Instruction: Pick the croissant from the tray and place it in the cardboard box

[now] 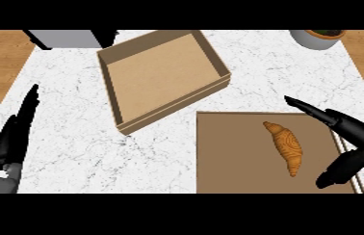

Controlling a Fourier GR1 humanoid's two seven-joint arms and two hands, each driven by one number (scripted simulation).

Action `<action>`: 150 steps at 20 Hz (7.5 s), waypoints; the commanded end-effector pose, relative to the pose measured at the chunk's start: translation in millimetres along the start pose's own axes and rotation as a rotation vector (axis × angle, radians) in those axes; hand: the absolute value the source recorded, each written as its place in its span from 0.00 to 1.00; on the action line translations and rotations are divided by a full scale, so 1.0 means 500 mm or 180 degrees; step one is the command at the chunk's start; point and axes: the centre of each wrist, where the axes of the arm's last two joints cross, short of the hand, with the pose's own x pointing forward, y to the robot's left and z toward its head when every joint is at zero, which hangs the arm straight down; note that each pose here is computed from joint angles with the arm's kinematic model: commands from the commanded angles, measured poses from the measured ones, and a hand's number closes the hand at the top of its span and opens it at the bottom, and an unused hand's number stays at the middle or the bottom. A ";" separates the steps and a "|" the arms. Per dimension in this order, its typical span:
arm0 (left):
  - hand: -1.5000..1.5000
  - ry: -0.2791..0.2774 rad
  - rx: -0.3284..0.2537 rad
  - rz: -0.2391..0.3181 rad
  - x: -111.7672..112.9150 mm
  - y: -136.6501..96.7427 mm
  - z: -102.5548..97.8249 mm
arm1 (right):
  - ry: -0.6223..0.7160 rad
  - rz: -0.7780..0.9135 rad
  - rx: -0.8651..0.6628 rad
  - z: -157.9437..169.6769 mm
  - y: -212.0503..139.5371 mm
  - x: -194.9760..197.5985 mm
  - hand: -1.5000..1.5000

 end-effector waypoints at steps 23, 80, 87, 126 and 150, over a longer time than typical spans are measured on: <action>0.50 0.0064 -0.0083 -0.0001 0.021 0.010 -0.045 | 0.0650 0.2208 0.2033 -0.143 -0.073 0.004 0.00; 0.50 0.0269 0.0120 -0.0069 -0.032 0.026 -0.004 | 0.2257 0.1806 -0.0231 -0.172 0.158 -0.081 1.00; 0.50 0.0258 0.0081 -0.0045 -0.035 0.002 -0.008 | 0.2671 0.2244 -0.1662 -0.290 0.175 0.061 1.00; 0.50 -0.0102 -0.0207 -0.0064 0.043 -0.025 -0.044 | 0.1743 0.1333 -0.2658 -0.698 0.066 0.313 1.00; 0.50 -0.0182 -0.0293 0.0033 0.069 -0.062 -0.056 | 0.1344 0.0577 -0.3549 -0.687 0.038 0.253 0.00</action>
